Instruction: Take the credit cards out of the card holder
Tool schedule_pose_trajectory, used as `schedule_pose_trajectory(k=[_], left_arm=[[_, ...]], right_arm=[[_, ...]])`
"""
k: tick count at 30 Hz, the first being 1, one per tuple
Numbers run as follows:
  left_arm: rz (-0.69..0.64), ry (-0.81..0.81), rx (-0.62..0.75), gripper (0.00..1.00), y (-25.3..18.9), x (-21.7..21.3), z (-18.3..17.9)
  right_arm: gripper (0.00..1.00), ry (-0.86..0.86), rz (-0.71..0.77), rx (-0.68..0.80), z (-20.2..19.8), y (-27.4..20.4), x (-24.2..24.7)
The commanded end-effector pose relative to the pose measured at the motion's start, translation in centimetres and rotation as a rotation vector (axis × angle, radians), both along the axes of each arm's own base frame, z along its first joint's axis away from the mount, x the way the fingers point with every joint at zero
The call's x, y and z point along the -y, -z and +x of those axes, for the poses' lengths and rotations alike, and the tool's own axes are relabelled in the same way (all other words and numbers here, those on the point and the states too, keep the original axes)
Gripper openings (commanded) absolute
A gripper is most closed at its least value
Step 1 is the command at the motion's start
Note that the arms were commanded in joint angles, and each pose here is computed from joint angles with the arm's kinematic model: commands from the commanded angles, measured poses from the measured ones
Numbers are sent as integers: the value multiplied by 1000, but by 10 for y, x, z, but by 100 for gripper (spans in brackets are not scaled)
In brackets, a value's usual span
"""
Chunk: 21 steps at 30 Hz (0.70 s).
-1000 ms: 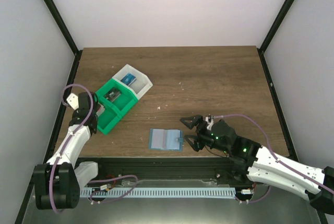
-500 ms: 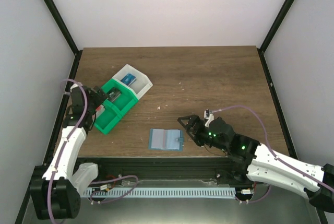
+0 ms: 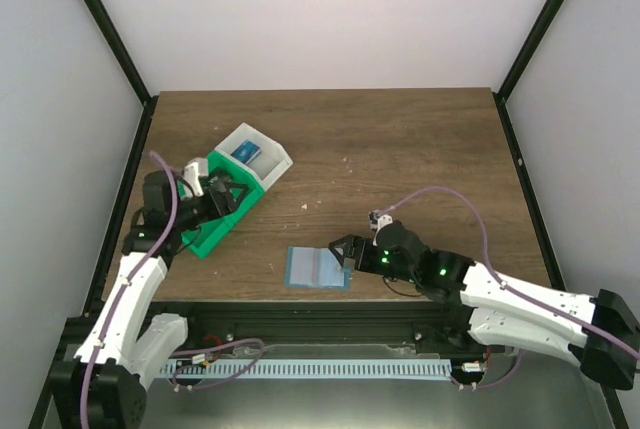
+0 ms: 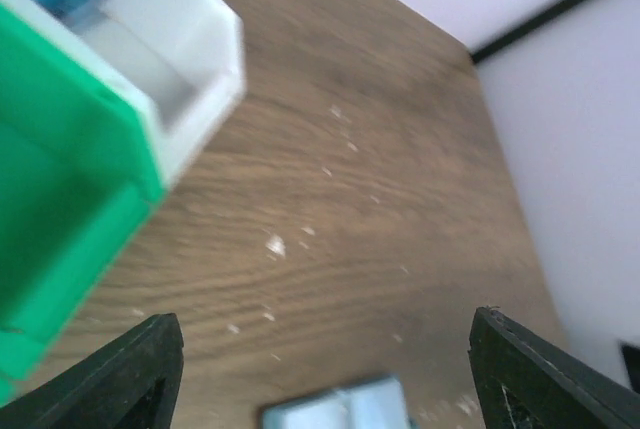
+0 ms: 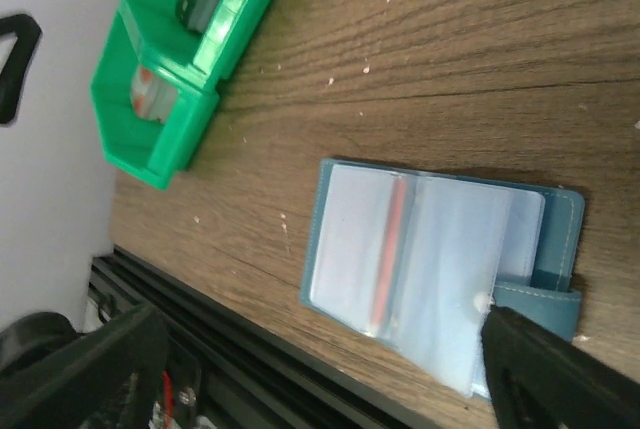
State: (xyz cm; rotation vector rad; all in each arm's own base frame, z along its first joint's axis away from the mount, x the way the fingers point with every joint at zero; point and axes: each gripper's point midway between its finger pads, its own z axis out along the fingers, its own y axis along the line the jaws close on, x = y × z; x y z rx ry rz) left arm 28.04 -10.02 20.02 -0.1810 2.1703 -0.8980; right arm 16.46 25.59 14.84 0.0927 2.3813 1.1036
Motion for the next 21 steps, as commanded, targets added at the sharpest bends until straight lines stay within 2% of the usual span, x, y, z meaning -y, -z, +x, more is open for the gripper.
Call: schedule_pose_trajectory(k=[1,5,10,13,21], left_arm=[[-115,187,-30,78,3,44,-25],[-198,253,-83,74,20,68,-42],[-251,330,-107,72,36,92,-62],[-276,350,-128,71,46,96,-70],[-358,381,-166,68,64,102,-85]], right_arm=[[81,-104,-31,62,0,-10,-16],[55,-152,-37,41,-1,-3,-30],[38,-223,1,18,-5,4,-50],[34,-234,1,-10,-5,11,-58],[33,-251,-38,-91,2,34,-82]])
